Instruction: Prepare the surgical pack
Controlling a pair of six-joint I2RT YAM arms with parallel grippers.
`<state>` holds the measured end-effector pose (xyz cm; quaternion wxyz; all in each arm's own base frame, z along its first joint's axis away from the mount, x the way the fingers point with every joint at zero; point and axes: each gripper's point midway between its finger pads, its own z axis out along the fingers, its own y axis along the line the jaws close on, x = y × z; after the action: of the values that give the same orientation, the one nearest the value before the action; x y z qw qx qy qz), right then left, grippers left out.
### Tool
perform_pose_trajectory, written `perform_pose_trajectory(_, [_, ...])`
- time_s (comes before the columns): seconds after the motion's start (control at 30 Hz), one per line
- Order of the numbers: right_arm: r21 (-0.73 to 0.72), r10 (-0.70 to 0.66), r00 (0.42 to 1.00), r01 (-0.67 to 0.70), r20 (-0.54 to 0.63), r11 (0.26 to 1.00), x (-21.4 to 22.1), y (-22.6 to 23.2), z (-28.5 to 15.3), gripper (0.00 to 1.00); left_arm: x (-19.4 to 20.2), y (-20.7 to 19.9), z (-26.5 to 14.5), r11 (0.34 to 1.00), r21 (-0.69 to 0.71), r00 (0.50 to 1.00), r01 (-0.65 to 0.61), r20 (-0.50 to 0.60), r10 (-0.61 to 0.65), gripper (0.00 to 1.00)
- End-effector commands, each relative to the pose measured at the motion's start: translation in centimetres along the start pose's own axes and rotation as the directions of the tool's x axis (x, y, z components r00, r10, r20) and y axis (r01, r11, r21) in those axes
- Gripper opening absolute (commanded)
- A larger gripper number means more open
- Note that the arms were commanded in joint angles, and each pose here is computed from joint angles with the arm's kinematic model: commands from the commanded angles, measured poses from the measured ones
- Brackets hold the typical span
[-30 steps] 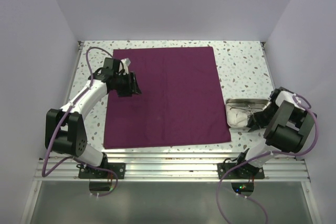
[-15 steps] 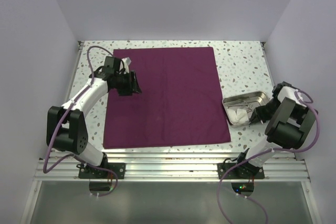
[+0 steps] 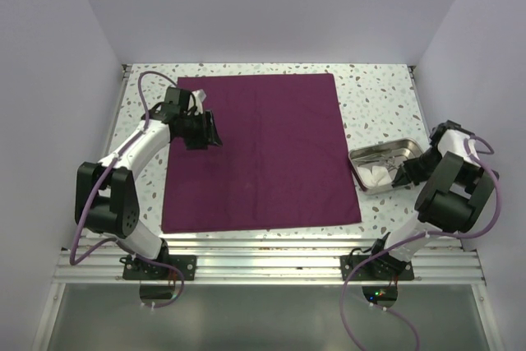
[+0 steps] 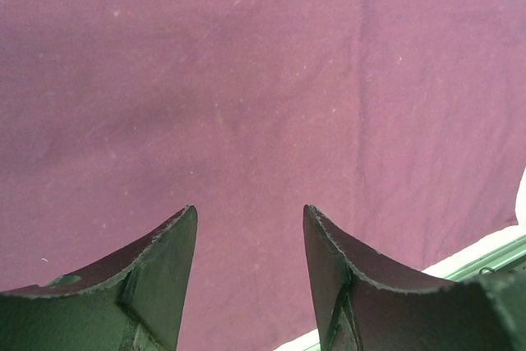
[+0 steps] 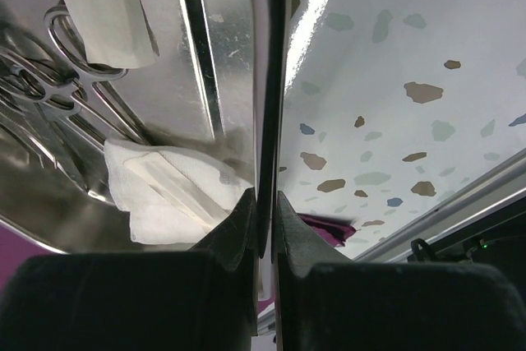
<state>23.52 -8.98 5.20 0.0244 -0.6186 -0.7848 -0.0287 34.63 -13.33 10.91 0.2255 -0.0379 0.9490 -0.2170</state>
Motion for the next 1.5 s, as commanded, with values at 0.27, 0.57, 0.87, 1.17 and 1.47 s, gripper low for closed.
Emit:
perform_pose_trajectory(0.27, [-0.121,-0.058,0.998,0.062,0.036,0.991,0.1,1.6,-2.4,0.00,-1.1,-0.2,-0.3,1.000,0.005,1.000,-0.021,0.014,0.021,0.58])
perform_pose_trajectory(0.57, [-0.179,-0.080,0.996,0.084,0.030,0.980,0.3,2.5,-3.3,0.00,-1.2,-0.2,-0.1,1.000,0.006,1.000,-0.020,0.012,0.020,0.58])
perform_pose_trajectory(0.87, [-0.249,-0.095,0.994,0.105,0.051,0.963,0.2,4.4,-5.3,0.00,-1.4,0.2,-0.1,1.000,-0.018,1.000,-0.021,0.013,0.021,0.58])
perform_pose_trajectory(1.17, [-0.281,-0.310,0.946,0.324,0.095,0.903,6.5,11.0,-5.9,0.00,-2.8,2.0,-0.2,0.997,-0.076,0.999,0.017,0.043,-0.014,0.58])
perform_pose_trajectory(1.47, [-0.336,-0.540,0.838,0.533,0.081,0.776,16.3,17.5,-3.4,0.00,-2.6,4.2,-0.8,0.987,-0.103,0.991,0.126,0.062,-0.120,0.59])
